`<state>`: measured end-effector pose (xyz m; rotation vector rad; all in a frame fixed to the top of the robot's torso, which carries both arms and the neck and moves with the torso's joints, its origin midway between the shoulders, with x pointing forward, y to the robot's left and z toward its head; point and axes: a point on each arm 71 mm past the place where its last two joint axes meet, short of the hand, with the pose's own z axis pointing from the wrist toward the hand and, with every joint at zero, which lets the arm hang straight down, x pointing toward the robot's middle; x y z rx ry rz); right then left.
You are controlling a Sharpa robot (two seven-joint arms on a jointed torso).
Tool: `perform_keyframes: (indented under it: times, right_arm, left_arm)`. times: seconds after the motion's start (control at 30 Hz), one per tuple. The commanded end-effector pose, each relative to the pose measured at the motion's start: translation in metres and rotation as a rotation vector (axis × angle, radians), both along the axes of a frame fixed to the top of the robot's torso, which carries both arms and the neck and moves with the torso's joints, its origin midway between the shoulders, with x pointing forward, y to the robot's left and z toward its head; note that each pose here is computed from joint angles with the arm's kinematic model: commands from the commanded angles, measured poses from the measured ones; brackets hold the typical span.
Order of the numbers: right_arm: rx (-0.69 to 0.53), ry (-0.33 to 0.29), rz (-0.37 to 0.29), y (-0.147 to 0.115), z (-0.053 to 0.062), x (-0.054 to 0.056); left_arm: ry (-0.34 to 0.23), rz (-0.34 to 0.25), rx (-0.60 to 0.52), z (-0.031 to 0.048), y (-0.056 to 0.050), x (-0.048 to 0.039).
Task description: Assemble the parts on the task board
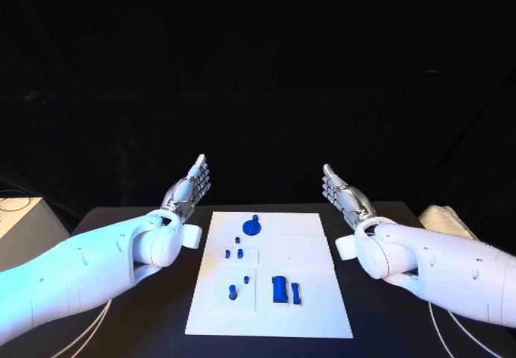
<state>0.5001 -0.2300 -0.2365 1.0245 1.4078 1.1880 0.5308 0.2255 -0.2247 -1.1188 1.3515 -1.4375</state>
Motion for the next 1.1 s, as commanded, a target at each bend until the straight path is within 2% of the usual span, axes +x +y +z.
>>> perform_keyframes:
  times: [0.03,0.07,0.2,0.3,0.43,0.57,1.1]
  right_arm:
    - [0.066,-0.03,-0.098,0.008,0.003,-0.011]
    - [0.093,-0.028,-0.107,0.015,0.005,-0.017]
    - [0.144,-0.022,-0.126,0.03,0.009,-0.03]
    - [0.165,-0.018,-0.134,0.035,0.011,-0.036]
    - [0.173,-0.016,-0.137,0.038,0.012,-0.038]
    - [0.173,-0.016,-0.137,0.038,0.012,-0.038]
    - [0.173,-0.016,-0.137,0.038,0.012,-0.038]
  left_arm:
    - [-0.013,0.118,0.031,-0.0015,-0.004,-0.013]
    - [-0.011,0.129,0.032,-0.0019,-0.008,-0.0184]
    - [-0.002,0.172,0.037,-0.0021,-0.019,-0.0393]
    - [0.004,0.196,0.042,-0.0014,-0.025,-0.0516]
    - [0.01,0.219,0.047,-0.0001,-0.031,-0.0641]
    - [0.012,0.227,0.049,0.0005,-0.033,-0.0688]
    - [0.012,0.228,0.049,0.0005,-0.033,-0.0691]
